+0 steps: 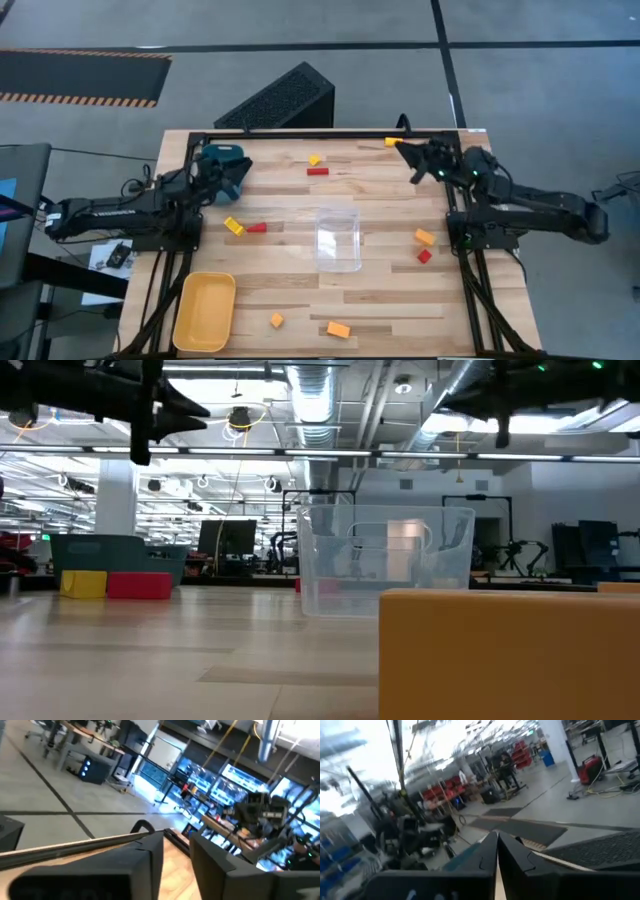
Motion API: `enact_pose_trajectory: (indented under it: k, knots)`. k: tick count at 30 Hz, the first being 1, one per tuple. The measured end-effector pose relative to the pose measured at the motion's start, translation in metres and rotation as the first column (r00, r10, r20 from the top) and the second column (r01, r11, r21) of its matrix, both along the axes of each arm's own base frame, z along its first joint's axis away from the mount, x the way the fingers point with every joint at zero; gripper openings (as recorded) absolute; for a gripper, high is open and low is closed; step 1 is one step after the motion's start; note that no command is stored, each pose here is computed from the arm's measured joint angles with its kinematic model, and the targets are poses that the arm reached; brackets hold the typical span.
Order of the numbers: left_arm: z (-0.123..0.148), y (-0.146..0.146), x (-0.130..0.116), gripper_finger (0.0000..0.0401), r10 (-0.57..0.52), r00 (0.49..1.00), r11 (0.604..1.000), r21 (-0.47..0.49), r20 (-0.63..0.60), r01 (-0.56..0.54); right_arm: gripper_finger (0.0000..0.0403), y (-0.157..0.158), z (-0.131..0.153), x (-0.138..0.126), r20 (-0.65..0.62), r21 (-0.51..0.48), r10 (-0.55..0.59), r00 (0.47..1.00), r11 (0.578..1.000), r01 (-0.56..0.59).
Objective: Sort & place blocks by color
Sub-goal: Put the top yellow block into the yellow bin
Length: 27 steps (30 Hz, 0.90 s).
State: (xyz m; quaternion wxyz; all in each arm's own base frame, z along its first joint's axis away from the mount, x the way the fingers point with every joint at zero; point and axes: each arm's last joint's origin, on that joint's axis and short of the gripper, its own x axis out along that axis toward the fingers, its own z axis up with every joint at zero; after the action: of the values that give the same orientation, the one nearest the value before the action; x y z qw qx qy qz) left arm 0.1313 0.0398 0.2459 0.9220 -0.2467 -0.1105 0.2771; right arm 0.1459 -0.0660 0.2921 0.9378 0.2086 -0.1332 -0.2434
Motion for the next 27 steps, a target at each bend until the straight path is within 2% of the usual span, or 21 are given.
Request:
enact_pose_trajectory:
  k: [4, 6, 9, 13, 18, 21, 24, 27]
  knots:
    - [0.009, 0.008, 0.002, 0.0119, -0.055, 0.997, 0.998, -0.033, -0.047, 0.053, 0.0024, -0.010, 0.028, 0.021, 0.032, 0.046, -0.038, 0.999, 0.998, 0.037]
    - [0.013, 0.010, 0.001, 0.0127, -0.100, 0.991, 0.995, -0.019, -0.085, 0.099, 0.0019, -0.014, 0.038, 0.032, 0.010, 0.060, -0.031, 0.999, 0.998, 0.030]
    - [0.017, 0.012, 0.000, 0.0132, -0.131, 0.981, 0.991, 0.008, -0.140, 0.133, 0.0017, -0.016, 0.049, 0.049, -0.061, 0.097, -0.016, 0.998, 0.995, 0.022]
    - [0.019, 0.014, -0.001, 0.0133, -0.133, 0.976, 0.988, 0.055, -0.172, 0.145, 0.0023, -0.012, 0.065, 0.070, -0.161, 0.129, -0.045, 0.986, 0.989, 0.066]
    - [0.018, 0.016, -0.001, 0.0133, -0.147, 0.971, 0.984, 0.075, -0.187, 0.164, 0.0043, -0.003, 0.084, 0.093, -0.308, 0.127, -0.048, 0.950, 0.988, 0.091]
    - [0.018, 0.018, -0.002, 0.0133, -0.140, 0.971, 0.984, 0.082, -0.192, 0.158, 0.0058, -0.008, 0.091, 0.101, -0.435, 0.092, -0.110, 0.894, 0.982, 0.166]
    - [0.019, 0.022, -0.004, 0.0133, -0.103, 0.973, 0.986, 0.108, -0.208, 0.127, 0.0074, -0.026, 0.088, 0.104, -0.580, 0.027, -0.229, 0.782, 0.954, 0.299]
    - [0.020, 0.027, -0.003, 0.0133, -0.064, 0.982, 0.992, 0.094, -0.180, 0.082, 0.0091, -0.054, 0.079, 0.105, -0.701, 0.024, -0.230, 0.675, 0.939, 0.344]
